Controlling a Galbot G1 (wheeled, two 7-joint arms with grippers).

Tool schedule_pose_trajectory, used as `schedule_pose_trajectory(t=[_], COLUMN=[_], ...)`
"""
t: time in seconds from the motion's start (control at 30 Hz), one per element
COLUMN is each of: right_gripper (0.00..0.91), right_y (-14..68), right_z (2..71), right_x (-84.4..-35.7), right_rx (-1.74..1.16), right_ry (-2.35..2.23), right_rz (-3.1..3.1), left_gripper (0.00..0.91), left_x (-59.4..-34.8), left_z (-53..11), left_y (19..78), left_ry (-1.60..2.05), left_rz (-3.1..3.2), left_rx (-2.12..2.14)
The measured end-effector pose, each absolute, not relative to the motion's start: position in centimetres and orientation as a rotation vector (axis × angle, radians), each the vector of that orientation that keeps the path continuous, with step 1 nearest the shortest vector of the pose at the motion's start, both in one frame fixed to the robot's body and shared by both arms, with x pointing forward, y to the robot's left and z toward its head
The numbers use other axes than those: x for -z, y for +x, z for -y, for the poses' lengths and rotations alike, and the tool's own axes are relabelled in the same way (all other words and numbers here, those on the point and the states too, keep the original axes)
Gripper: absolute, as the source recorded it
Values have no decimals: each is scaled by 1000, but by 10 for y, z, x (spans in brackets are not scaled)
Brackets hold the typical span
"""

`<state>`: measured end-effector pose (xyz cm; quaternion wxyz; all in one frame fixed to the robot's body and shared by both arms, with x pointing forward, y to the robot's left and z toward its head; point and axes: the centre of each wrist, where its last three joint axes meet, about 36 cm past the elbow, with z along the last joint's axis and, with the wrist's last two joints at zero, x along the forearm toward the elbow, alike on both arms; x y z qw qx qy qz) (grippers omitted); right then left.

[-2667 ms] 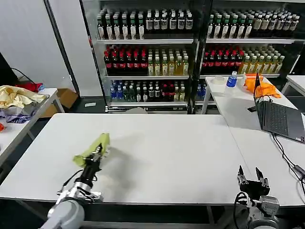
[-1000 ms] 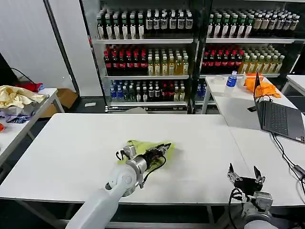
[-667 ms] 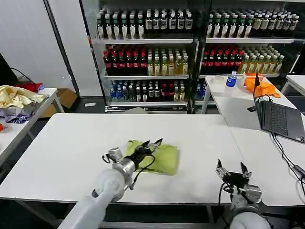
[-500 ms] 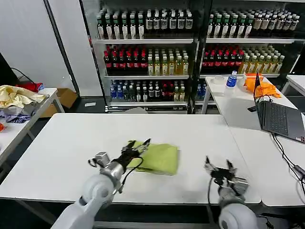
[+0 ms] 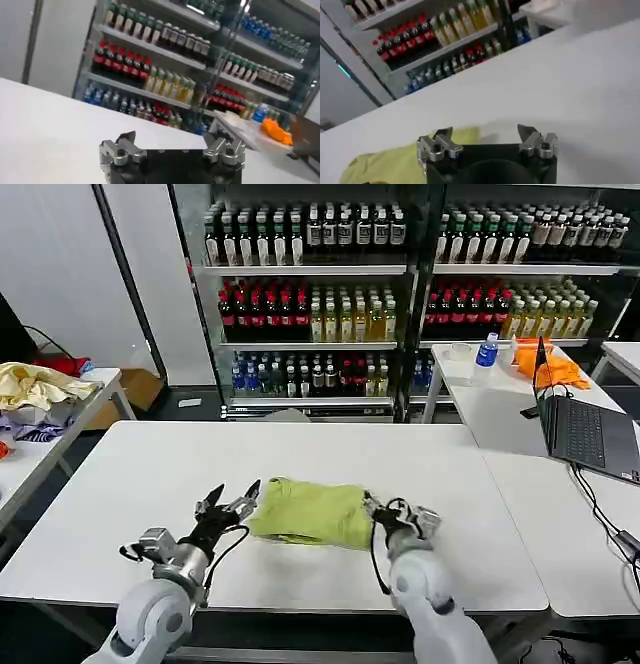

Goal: Fold and organize the clothes.

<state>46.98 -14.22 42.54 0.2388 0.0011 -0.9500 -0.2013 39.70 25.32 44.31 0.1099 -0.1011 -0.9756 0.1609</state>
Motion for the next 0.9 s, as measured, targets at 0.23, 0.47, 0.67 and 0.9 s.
schedule_pose_trajectory(t=[0.23,0.47,0.67,0.9], right_gripper=[0,0,0,0], right_y=[498,514,529,551], right_z=[117,113,118,124], right_x=[-423,-423,-421,-418], right_rx=[588,579,534,445], right_ry=[19,9,-3,-6], right_rz=[2527,2499,2497,2523], left_gripper=[907,907,907,907], left_x=[-444,-446,-446,-444], left_z=[-261,-262,-265,-266], left_y=[390,388,389,388], left_ry=[-259,-249,-238,-235], left_rz=[2888,2902,2909,2911], left_rx=[-440,-425,-408,-398])
